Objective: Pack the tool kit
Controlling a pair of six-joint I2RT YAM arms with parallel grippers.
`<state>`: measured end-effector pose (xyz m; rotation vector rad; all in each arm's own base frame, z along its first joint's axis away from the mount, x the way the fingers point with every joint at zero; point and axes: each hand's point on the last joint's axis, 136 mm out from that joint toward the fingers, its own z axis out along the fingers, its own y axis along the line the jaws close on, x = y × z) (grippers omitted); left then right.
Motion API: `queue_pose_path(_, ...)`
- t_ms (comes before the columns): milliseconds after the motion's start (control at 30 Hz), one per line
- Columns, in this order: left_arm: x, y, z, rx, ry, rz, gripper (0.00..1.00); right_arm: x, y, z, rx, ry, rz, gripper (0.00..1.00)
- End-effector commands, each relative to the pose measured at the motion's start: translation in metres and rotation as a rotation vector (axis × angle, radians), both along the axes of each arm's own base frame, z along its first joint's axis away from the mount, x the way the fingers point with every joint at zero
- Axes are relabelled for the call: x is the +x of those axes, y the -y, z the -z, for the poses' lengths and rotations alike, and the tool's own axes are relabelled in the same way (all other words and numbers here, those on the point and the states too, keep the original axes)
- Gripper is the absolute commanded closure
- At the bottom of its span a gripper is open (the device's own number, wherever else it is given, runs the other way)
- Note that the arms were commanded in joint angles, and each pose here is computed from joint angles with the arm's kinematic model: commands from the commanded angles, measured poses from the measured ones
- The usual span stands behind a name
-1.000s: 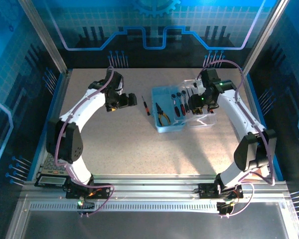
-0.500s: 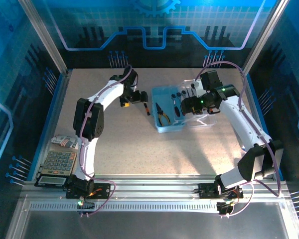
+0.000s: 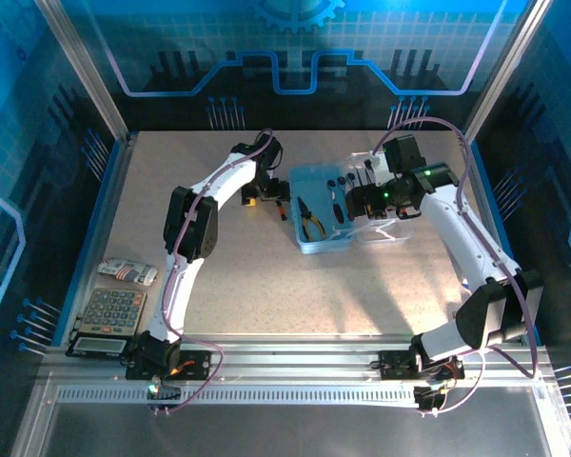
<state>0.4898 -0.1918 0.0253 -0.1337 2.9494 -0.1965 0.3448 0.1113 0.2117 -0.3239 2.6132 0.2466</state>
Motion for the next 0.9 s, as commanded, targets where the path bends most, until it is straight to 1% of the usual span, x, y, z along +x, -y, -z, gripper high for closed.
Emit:
queue_pose_path(0, -0.007, -0.009, 0.006, 0.090, -0.038, 0.016, 0.12, -0.007, -0.005, -0.005, 0.019, 0.012, -0.019, 0.00)
queue_pose_path(100, -0.009, -0.012, 0.011, 0.132, -0.052, 0.033, 0.15, -0.006, -0.005, -0.005, 0.020, 0.014, -0.020, 0.00)
queue_pose_path(167, -0.011, -0.014, 0.014, 0.155, -0.065, 0.044, 0.21, -0.006, -0.005, -0.005, 0.018, 0.015, -0.022, 0.00)
queue_pose_path(333, -0.019, -0.019, 0.019, 0.182, -0.089, 0.061, 0.42, -0.005, -0.006, -0.006, 0.023, 0.021, -0.024, 0.00)
queue_pose_path(600, -0.030, -0.023, 0.019, 0.180, -0.102, 0.071, 0.74, -0.003, -0.010, -0.009, 0.039, 0.023, -0.032, 0.00)
queue_pose_path(767, -0.035, -0.025, 0.012, 0.167, -0.098, 0.074, 1.00, -0.004, -0.011, -0.012, 0.049, 0.029, -0.038, 0.00)
queue_pose_path(867, -0.038, -0.026, 0.002, 0.151, -0.083, 0.070, 1.00, -0.006, -0.016, -0.015, 0.072, 0.033, -0.051, 0.00)
